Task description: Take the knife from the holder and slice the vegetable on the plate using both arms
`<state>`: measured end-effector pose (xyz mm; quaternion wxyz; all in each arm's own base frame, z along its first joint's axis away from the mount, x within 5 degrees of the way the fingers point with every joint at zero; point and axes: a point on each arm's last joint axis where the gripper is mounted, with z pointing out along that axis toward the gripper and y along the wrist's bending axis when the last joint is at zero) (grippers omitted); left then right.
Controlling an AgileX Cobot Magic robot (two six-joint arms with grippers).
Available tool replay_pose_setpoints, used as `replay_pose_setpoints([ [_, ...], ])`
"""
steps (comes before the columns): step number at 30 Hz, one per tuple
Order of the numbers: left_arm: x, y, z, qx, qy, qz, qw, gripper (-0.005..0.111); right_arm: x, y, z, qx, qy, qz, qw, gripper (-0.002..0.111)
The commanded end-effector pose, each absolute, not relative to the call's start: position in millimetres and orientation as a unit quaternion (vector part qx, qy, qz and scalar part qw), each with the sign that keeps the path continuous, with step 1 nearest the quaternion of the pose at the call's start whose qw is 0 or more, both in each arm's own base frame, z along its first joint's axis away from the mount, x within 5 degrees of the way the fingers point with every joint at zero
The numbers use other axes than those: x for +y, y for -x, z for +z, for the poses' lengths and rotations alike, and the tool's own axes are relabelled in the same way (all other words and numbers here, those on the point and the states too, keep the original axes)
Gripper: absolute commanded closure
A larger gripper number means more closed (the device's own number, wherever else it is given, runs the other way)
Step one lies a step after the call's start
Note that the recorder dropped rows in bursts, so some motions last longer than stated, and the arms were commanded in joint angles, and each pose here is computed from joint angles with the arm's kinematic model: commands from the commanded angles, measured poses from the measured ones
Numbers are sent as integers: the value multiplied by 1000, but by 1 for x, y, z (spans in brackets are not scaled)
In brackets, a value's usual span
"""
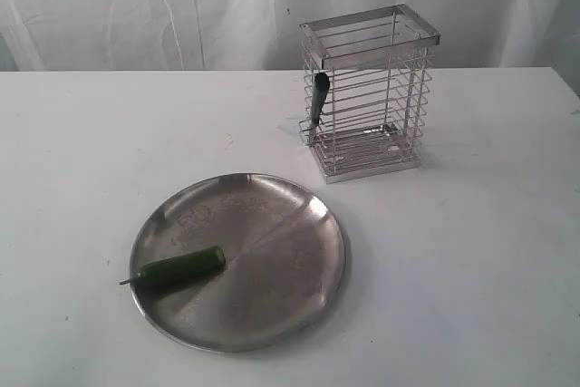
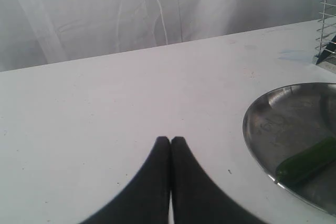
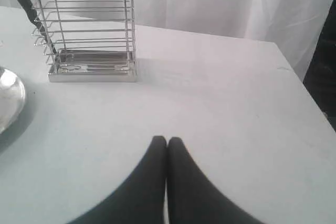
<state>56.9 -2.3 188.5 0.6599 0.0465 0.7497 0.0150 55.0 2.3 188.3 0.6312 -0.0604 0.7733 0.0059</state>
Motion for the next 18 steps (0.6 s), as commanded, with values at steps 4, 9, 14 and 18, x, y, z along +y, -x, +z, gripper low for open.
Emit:
replay_pose_setpoints([
  [4,-3,-57,187,748,-49,14,662,107,5,-54,213,713,41,43,699,108],
  [9,-3,-57,187,748,-49,14,662,107,3,-39,275,637,-54,160,752,108],
  [14,-3,-57,187,748,-49,14,662,107,0,-21,325,592,-63,176,784,108],
  [18,-3,-57,187,748,-49,14,662,107,-2,-19,358,592,-69,173,784,108],
])
